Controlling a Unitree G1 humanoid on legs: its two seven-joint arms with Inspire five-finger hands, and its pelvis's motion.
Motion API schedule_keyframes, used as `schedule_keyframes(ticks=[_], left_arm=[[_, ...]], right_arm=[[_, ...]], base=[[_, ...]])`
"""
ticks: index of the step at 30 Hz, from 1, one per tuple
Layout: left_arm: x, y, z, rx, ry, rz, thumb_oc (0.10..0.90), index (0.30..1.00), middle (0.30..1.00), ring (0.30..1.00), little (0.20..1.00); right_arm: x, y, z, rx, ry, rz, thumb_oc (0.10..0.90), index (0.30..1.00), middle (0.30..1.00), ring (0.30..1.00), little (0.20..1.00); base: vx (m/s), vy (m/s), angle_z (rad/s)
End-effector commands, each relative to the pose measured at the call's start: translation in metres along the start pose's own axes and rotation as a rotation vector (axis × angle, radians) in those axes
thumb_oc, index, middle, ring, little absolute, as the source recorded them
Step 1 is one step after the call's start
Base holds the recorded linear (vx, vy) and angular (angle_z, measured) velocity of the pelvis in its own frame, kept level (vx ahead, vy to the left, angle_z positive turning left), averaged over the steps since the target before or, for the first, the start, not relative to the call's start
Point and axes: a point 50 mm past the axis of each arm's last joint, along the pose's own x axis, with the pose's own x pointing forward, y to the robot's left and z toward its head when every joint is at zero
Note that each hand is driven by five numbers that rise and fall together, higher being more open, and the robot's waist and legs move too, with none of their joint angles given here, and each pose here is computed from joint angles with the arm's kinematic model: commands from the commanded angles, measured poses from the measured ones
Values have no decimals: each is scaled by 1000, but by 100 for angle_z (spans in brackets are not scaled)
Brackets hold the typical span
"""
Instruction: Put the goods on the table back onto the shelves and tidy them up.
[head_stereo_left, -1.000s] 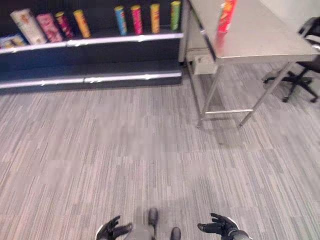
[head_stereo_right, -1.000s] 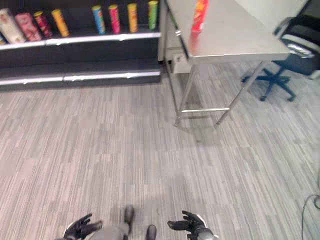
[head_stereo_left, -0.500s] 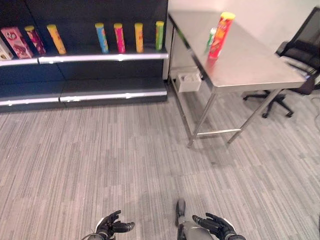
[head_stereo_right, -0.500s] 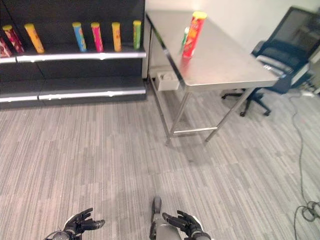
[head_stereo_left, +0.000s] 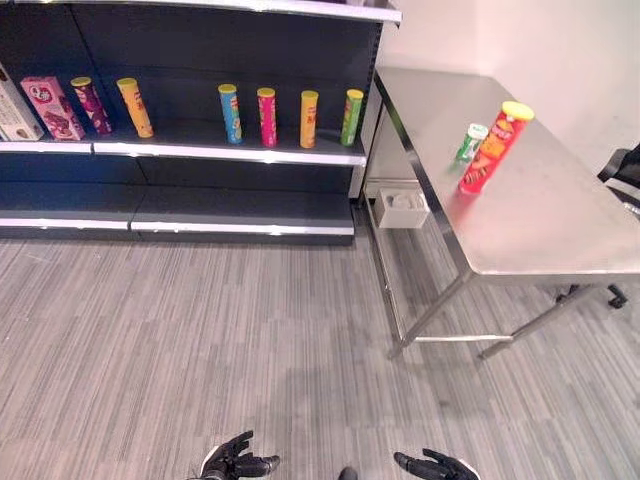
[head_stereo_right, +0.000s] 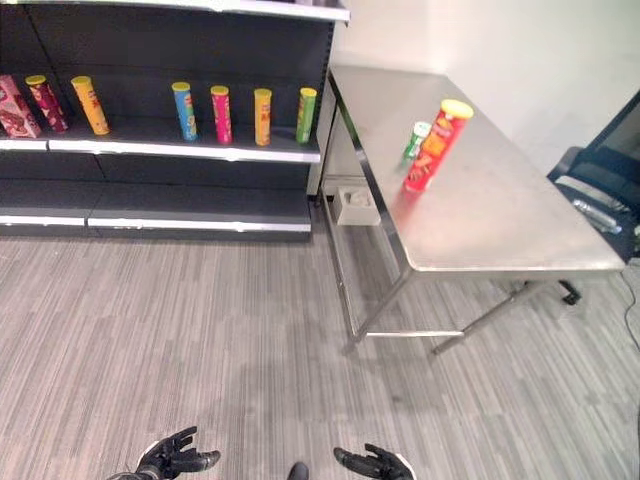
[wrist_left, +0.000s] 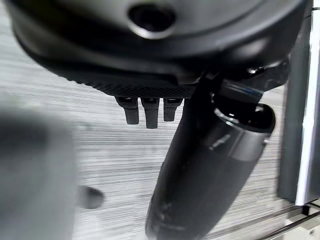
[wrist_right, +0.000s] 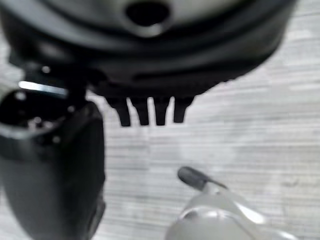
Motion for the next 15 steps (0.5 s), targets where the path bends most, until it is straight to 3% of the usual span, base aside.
schedule_keyframes(ticks=[1, 10, 15], left_arm=[[2, 10, 32, 46, -127, 8, 800, 900, 900, 900, 900], [-1, 18, 10, 91, -42, 45, 800, 900, 900, 900, 900], [-1, 24, 19, 119, -69, 54, 800, 900, 900, 900, 900]], right_arm=[[1, -7, 11, 18, -39, -28, 800, 900, 900, 900, 900], [0, -6, 7, -1, -30, -13, 800, 900, 900, 900, 900], [2, -4, 13, 10, -48, -3, 800, 900, 900, 900, 900]], base=[[193, 115, -34], [263, 283, -57], [152, 264, -46]])
